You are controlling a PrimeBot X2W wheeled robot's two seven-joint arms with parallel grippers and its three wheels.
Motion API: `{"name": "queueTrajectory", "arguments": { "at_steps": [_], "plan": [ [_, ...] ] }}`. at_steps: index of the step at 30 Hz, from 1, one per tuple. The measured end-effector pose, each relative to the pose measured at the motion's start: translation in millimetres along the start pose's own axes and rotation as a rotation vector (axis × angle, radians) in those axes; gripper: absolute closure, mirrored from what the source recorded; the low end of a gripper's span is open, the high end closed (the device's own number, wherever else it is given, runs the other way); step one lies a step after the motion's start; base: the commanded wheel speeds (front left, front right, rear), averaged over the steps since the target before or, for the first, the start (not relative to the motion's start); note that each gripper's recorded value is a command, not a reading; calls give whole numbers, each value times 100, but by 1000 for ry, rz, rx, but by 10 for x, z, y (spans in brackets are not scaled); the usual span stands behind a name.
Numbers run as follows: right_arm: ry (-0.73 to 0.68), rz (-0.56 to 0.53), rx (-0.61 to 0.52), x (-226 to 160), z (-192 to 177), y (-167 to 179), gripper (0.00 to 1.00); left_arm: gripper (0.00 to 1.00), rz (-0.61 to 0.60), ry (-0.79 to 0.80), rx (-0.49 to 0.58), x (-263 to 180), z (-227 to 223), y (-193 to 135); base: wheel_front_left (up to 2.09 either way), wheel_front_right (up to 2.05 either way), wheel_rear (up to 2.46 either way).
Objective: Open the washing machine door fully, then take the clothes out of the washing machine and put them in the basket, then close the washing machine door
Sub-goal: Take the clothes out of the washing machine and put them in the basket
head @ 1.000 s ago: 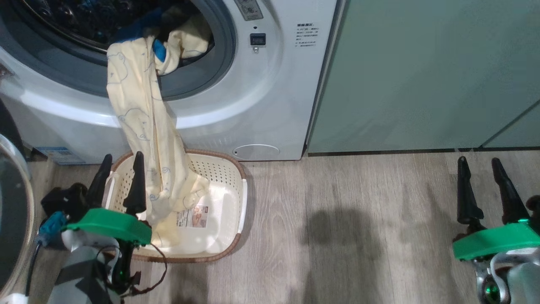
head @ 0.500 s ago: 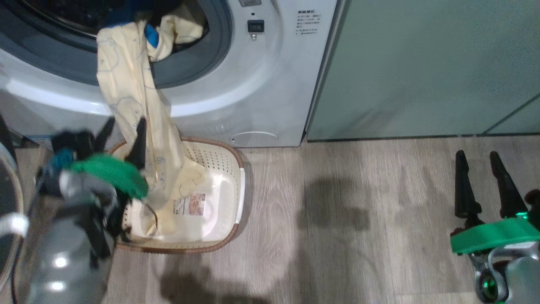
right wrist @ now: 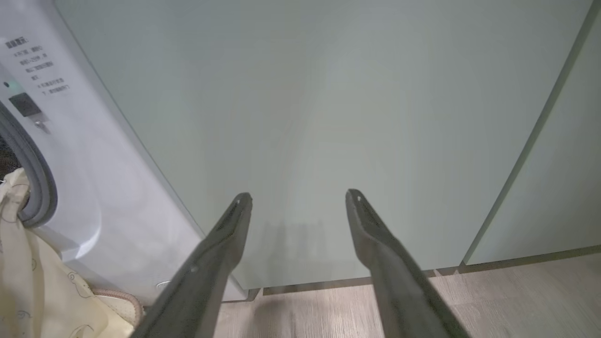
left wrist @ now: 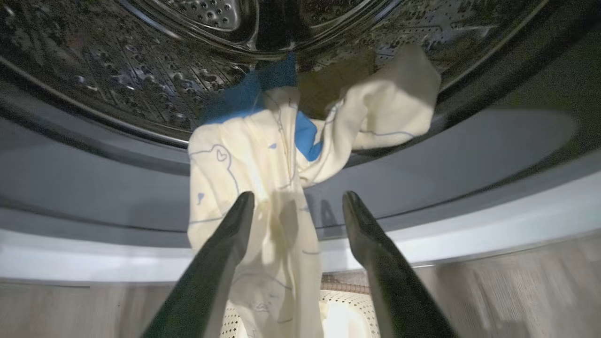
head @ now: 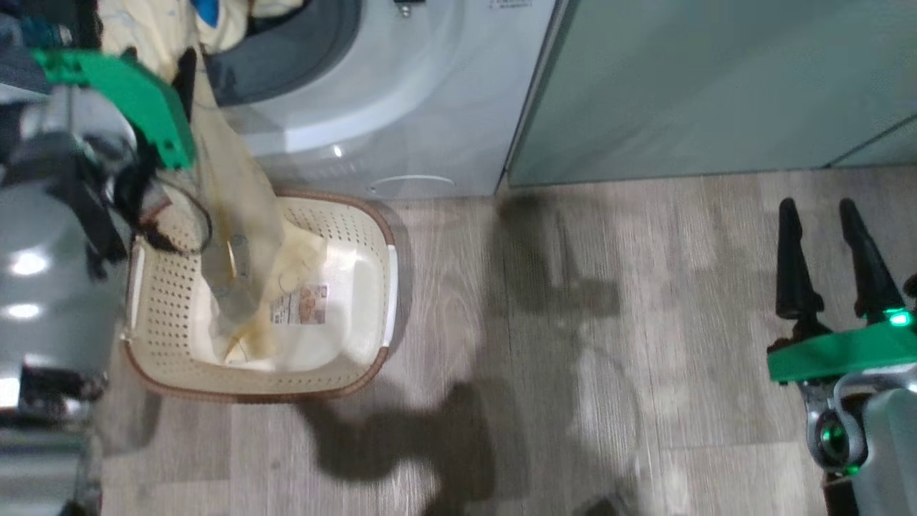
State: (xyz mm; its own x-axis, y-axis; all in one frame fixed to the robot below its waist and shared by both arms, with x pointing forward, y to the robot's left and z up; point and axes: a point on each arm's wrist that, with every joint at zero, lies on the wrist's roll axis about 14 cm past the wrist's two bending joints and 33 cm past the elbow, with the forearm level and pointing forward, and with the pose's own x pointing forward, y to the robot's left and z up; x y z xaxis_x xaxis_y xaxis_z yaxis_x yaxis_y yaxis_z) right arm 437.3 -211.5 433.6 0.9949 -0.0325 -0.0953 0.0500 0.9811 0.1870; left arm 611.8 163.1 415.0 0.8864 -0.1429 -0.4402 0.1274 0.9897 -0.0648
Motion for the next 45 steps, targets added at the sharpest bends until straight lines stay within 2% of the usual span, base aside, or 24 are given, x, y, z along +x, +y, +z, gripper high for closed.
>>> {"name": "queueTrajectory", "arguments": {
  "at_steps": [15, 23, 33, 34, 36, 37, 45],
  "plan": [
    [54, -32, -18, 159, -235, -147, 0, 0, 8, 150, 1, 615, -35, -29, 0, 0, 0],
    [57, -34, -29, 248, -271, -177, 0, 0, 103, 197, 44, 769, -169, 204, 0, 0, 0],
    [95, -45, -38, 288, -437, -234, 0, 0, 110, 263, 56, 957, -411, 255, 0, 0, 0],
    [95, -45, -40, 300, -443, -239, 0, 3, 113, 267, 57, 972, -428, 269, 0, 0, 0],
    [89, -43, -43, 338, -433, -240, 0, 54, 120, 254, 58, 1004, -420, 291, 0, 0, 0],
    [89, -43, -43, 338, -433, -240, 0, 100, 120, 254, 58, 1004, -420, 291, 0, 0, 0],
    [69, -35, -40, 373, -364, -211, 0, 100, 123, 228, 51, 953, -376, 351, 0, 0, 0]
  ]
}}
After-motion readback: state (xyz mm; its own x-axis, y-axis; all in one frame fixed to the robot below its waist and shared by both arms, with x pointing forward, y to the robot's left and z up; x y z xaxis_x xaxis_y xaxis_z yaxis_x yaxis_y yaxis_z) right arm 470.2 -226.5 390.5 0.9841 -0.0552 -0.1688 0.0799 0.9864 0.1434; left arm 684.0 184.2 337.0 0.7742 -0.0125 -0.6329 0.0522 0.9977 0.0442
